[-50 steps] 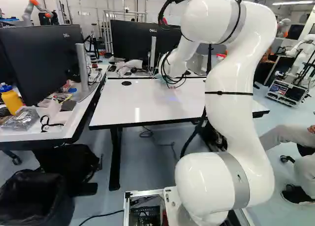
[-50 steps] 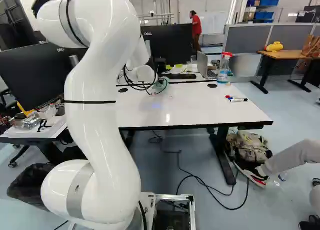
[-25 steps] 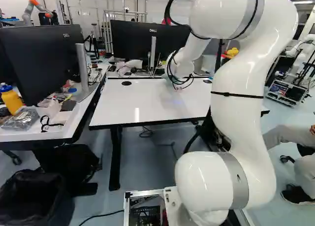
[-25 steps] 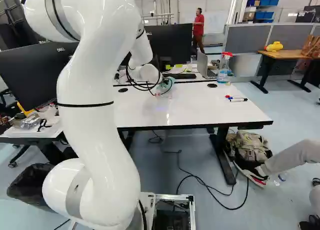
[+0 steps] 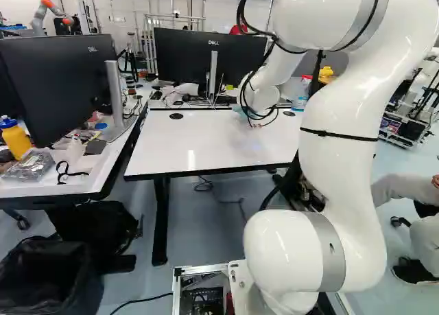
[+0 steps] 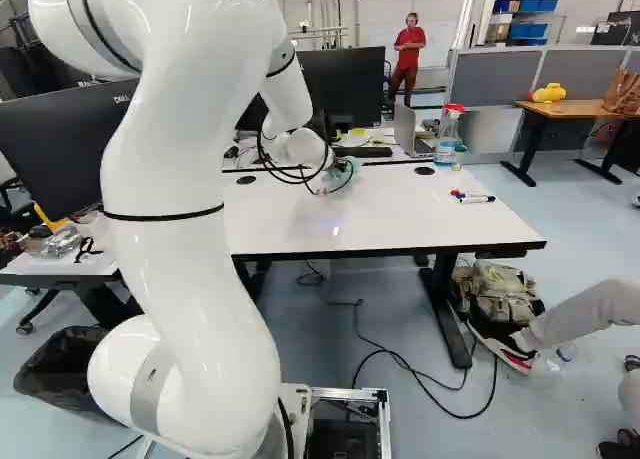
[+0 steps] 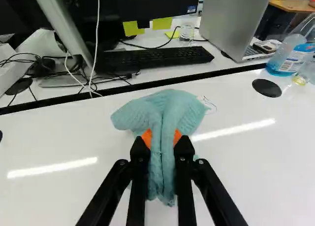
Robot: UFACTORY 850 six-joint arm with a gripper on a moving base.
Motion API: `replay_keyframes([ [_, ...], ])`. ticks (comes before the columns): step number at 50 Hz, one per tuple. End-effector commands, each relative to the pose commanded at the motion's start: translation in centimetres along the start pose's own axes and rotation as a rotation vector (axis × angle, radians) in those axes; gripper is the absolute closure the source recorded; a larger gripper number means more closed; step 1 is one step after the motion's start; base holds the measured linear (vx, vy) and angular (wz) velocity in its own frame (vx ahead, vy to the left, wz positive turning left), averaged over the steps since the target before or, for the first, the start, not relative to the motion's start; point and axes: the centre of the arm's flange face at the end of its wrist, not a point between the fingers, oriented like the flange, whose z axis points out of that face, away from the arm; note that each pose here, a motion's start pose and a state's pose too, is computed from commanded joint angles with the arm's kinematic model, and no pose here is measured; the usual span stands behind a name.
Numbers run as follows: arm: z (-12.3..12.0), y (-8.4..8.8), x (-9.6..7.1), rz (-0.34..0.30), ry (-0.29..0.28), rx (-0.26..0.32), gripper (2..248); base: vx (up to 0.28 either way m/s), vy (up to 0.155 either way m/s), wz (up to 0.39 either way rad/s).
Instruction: Clean the table with the green towel
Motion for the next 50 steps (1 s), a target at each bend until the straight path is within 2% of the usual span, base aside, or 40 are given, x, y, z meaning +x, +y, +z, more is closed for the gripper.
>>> replay_keyframes([
  [14,-0.10,0.10,-0.18,0.001,-0.015,-0.002,190,0.000,0.000,0.000],
  [50,-0.15,0.10,-0.98,0.001,-0.104,-0.001,190,0.000,0.000,0.000],
])
